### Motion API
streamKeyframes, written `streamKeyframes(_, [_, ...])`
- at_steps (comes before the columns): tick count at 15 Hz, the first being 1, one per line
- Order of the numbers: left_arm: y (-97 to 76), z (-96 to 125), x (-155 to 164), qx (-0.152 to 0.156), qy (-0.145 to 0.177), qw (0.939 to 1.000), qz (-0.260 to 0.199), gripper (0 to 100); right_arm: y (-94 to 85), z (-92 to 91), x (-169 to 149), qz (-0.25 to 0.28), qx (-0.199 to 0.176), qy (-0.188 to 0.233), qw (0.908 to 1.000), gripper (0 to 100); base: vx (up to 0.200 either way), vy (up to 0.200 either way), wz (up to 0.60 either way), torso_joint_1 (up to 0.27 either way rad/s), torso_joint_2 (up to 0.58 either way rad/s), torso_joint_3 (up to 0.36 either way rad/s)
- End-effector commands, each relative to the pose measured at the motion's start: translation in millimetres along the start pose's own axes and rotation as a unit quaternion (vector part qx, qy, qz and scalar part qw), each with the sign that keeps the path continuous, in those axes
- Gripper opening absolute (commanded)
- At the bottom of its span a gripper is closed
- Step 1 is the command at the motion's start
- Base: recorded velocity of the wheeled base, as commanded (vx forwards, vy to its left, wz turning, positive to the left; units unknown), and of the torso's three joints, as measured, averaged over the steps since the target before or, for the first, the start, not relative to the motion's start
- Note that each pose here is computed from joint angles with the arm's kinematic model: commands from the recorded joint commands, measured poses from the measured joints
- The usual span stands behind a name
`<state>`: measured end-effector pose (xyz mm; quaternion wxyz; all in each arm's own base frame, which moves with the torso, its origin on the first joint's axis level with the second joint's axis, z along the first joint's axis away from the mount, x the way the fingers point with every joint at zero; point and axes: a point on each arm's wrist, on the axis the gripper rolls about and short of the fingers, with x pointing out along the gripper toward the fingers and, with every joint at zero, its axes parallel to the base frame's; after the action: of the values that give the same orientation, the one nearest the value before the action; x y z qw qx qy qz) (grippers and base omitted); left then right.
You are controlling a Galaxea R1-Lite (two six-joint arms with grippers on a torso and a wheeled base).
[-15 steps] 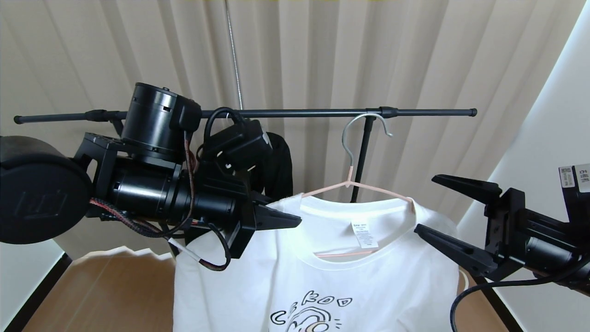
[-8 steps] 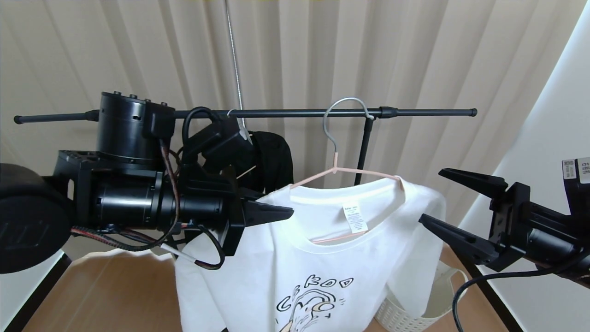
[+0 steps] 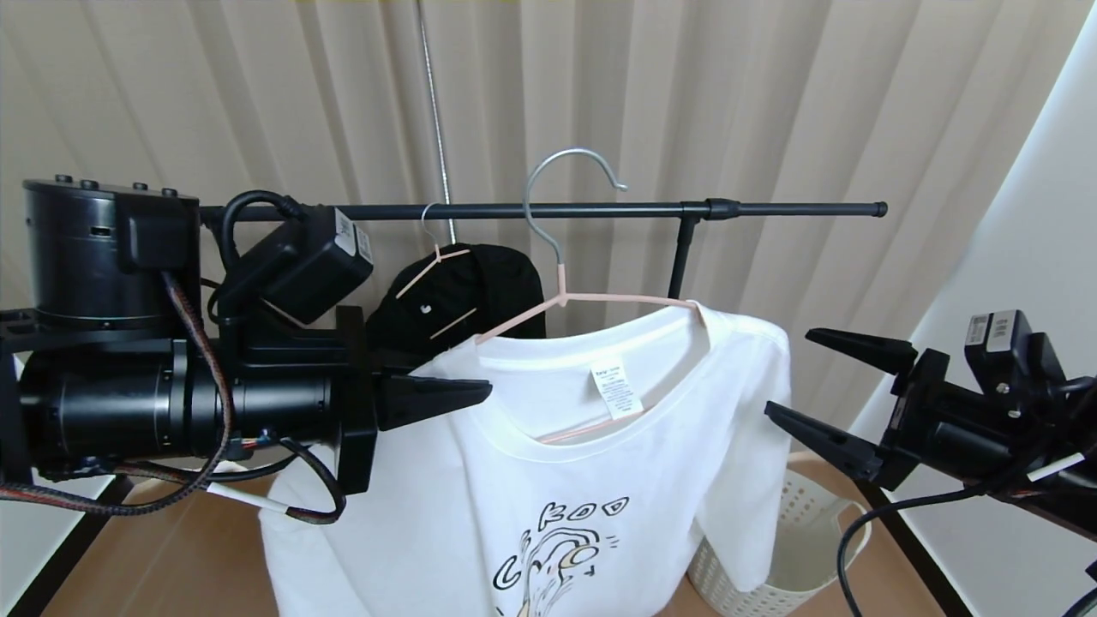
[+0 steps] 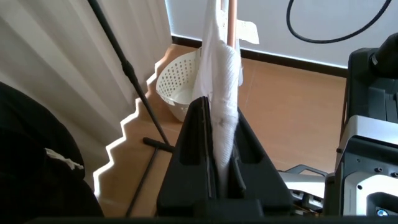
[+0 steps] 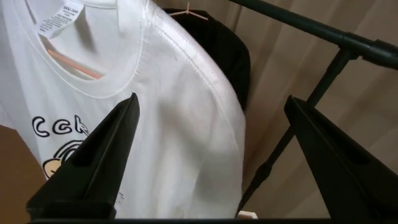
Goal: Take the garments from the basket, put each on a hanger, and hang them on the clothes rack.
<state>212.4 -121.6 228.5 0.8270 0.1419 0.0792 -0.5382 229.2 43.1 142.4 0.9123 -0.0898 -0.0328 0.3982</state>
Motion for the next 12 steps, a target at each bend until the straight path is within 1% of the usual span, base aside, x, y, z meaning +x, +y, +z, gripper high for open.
streamKeyframes(1, [-3.6, 4, -8, 0.007, -0.009, 0.9999, 0.005, 0, -2.0, -25.0, 9, 0.009, 0.014, 0.038, 0.9991, 100, 0.0, 0.0, 0.0, 0.0, 0.0, 0.0])
streamKeyframes(5, [-6.7, 6, -10, 0.01, -0.013, 0.9999, 0.003, 0, -5.0, -43.5, 17, 0.013, 0.015, 0.063, 0.9978, 100, 0.0, 0.0, 0.0, 0.0, 0.0, 0.0])
streamKeyframes(8, [-7.8, 7, -12, 0.012, -0.014, 0.9998, 0.004, 0, -7.1, -45.5, 18, 0.01, 0.009, 0.065, 0.9978, 100, 0.0, 0.0, 0.0, 0.0, 0.0, 0.0])
streamKeyframes(9, [-8.2, 5, -11, 0.01, -0.013, 0.9999, 0.003, 0, -8.4, -45.2, 19, 0.002, 0.009, 0.066, 0.9978, 0, 0.0, 0.0, 0.0, 0.0, 0.0, 0.0])
streamKeyframes(12, [-8.4, 4, -12, 0.009, -0.012, 0.9999, 0.004, 0, -15.9, -46.2, 20, -0.023, 0.004, 0.068, 0.9974, 0, 0.0, 0.0, 0.0, 0.0, 0.0, 0.0])
